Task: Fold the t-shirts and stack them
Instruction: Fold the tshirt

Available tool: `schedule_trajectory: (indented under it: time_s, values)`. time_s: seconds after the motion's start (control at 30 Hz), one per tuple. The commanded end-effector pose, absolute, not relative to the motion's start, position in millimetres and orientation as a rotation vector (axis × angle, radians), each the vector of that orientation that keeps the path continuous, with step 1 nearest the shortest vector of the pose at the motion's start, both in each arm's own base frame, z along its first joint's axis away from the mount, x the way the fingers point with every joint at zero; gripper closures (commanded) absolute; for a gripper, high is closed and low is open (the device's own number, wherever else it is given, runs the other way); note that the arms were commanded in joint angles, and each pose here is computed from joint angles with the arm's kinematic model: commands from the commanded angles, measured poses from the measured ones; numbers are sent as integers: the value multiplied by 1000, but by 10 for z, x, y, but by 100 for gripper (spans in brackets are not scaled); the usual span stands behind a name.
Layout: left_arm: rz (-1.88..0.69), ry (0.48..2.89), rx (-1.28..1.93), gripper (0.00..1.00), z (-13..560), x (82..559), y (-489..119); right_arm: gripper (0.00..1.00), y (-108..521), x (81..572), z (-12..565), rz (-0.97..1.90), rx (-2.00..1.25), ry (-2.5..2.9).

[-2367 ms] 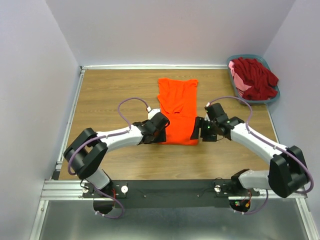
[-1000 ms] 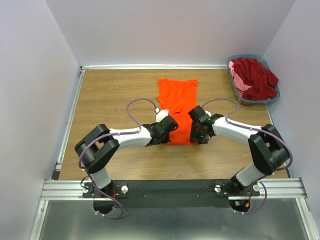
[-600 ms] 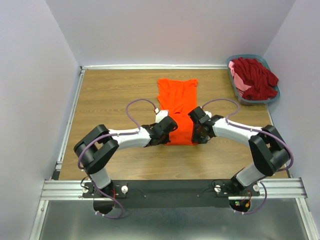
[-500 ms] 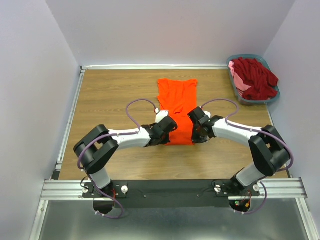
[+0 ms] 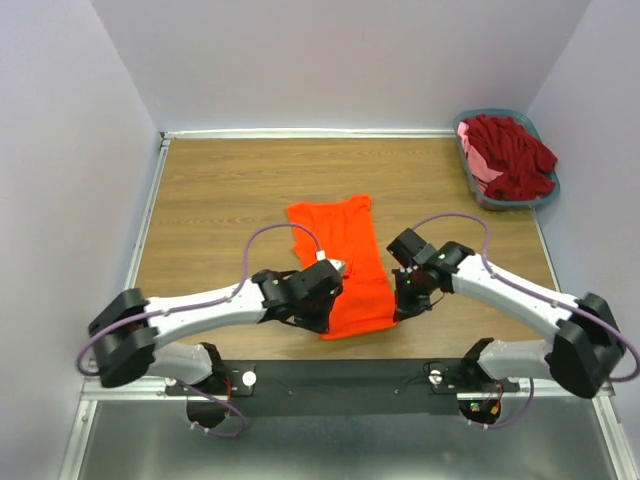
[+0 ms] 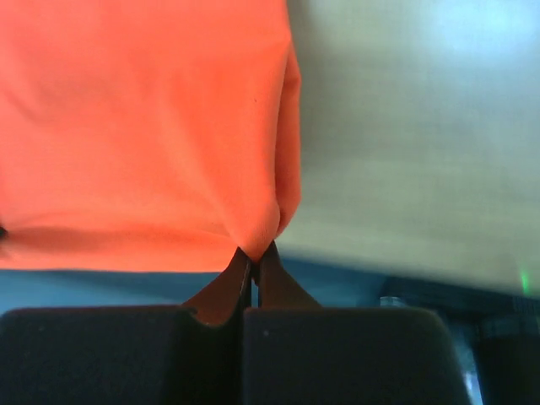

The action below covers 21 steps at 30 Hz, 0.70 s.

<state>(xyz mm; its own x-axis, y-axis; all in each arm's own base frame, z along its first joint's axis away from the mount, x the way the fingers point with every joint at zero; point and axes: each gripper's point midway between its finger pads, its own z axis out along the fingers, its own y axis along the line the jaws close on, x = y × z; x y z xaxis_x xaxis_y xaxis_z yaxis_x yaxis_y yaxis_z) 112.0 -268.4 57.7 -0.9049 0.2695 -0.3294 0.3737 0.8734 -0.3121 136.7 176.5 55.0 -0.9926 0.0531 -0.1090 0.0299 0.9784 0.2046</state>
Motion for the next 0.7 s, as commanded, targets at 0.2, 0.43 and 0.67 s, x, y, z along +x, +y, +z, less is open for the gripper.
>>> schedule_trajectory:
  time_s: [0.2,0.43,0.67]
  values:
    - [-728,2863,528,100,1359,556,-2404,100,1446,1072,1530,180,-119,3102]
    - [-755,2729,250,100,1526,1277,-2263,99,1665,1877,1824,15,-192,2913]
    - [-777,2646,90,100,1519,1673,-2196,99,1950,2452,1882,-46,-309,2820]
